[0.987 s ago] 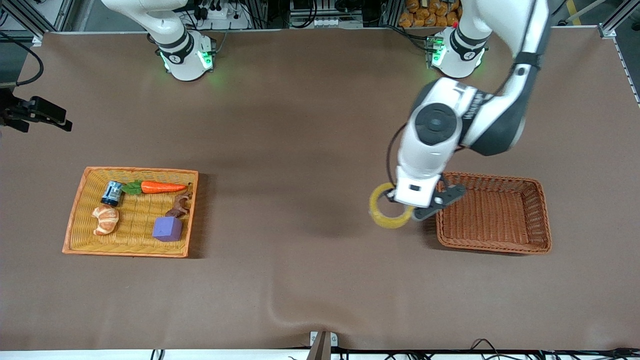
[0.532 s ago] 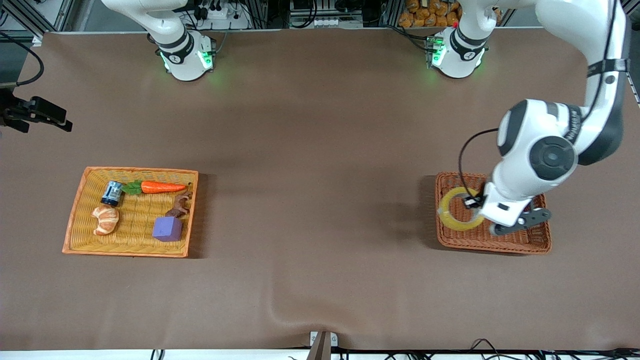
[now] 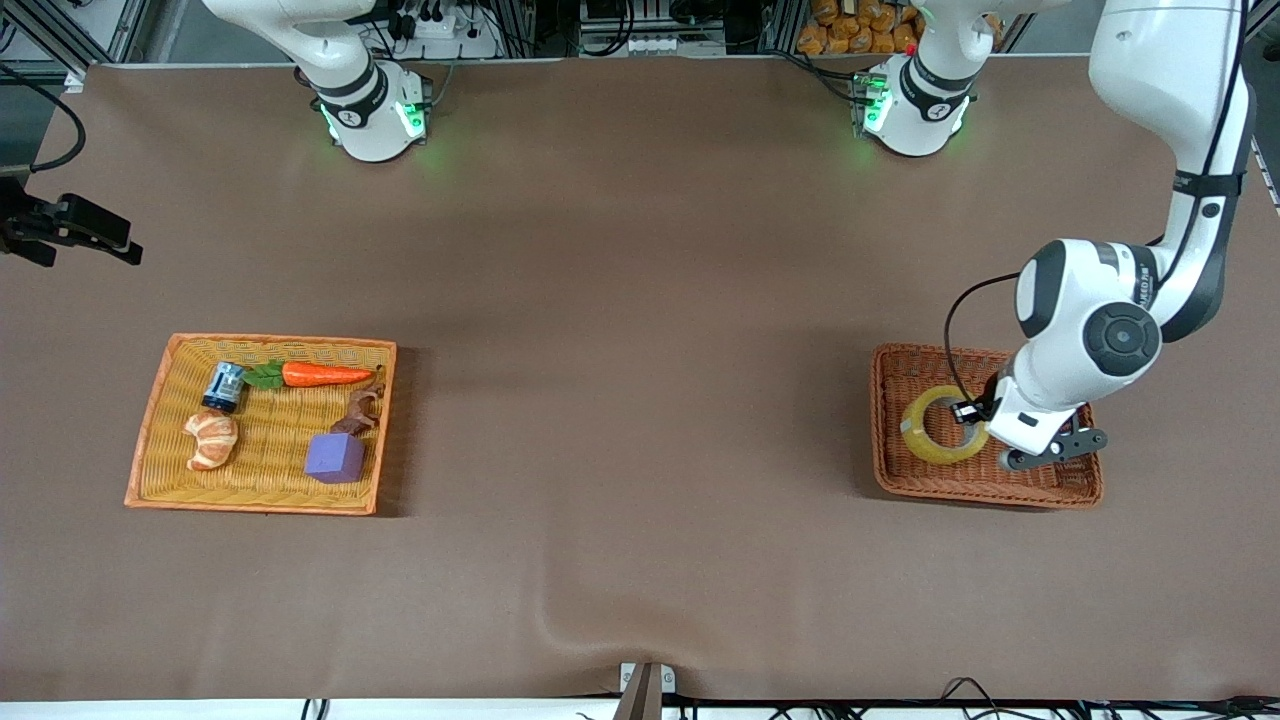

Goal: Transfer tape with both arms
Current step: 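Lift the tape with the left gripper and carry it into the brown basket, then open the left gripper to release the tape in the basket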

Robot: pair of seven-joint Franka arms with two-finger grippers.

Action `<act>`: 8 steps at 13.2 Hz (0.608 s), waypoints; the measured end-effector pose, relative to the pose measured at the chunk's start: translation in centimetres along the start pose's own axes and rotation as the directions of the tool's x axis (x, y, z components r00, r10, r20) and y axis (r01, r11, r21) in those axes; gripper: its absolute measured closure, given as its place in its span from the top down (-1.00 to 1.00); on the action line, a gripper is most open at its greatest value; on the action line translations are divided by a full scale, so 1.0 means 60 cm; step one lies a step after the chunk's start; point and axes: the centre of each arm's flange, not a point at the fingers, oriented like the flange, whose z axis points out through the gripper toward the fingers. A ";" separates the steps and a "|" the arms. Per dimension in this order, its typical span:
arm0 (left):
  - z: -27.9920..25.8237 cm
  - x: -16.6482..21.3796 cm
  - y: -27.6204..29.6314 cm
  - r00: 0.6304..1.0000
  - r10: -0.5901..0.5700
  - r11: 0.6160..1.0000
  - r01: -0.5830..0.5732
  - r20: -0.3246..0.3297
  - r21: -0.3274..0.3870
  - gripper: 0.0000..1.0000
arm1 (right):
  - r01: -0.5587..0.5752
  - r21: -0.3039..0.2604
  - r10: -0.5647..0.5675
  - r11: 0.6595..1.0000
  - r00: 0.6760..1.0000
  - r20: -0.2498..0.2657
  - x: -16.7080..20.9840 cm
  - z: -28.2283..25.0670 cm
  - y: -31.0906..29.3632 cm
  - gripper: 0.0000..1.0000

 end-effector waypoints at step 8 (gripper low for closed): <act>0.089 0.016 -0.042 1.000 -0.005 1.000 0.005 0.021 -0.013 -0.56 | 0.002 -0.001 -0.002 1.000 1.000 0.011 0.007 0.011 -0.002 1.00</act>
